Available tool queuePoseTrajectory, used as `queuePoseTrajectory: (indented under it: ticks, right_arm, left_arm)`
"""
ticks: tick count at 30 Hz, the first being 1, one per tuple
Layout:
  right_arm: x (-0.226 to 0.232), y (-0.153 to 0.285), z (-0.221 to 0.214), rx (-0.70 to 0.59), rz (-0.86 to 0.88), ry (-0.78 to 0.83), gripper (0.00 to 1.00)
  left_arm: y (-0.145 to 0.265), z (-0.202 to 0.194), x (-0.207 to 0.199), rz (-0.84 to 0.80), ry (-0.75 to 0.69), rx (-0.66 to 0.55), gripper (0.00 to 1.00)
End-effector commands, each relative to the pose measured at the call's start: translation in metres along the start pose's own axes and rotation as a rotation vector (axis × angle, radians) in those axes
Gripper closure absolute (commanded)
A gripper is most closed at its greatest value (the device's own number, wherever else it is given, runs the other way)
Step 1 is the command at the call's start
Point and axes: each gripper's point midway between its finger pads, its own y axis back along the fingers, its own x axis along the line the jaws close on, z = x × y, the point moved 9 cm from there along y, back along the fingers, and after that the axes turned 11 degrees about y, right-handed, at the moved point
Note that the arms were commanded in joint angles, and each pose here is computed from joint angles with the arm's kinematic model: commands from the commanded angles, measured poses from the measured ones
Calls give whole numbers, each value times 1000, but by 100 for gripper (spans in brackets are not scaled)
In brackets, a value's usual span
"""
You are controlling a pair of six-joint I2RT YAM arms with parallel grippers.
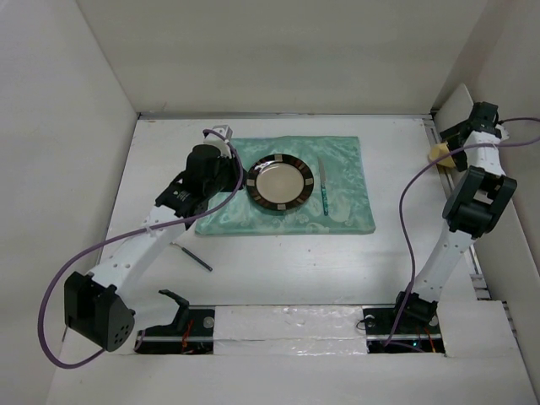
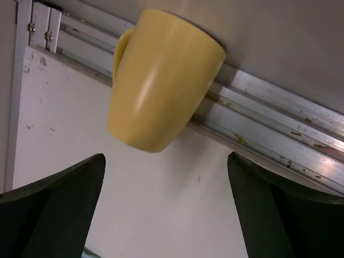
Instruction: Set the dinner table for one person
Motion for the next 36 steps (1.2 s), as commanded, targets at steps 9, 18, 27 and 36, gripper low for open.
queuePoseTrajectory:
  ticks: [9,18,27,36]
  right_arm:
    - [16,-17,15,-6,38,-146,0]
    - [26,-25,2,-1,-22,-279,0]
    - [50,-39,-9,-21,-82,-329,0]
    - [53,-43,-12,-48,-115,-409,0]
  left_arm:
    - [-16,-17,4,-13,39,74,85]
    - [-18,-18,5,9,40,90,85]
    - [-16,-15,6,55,22,111,86]
    - [-10,-8,4,78,1,121,86]
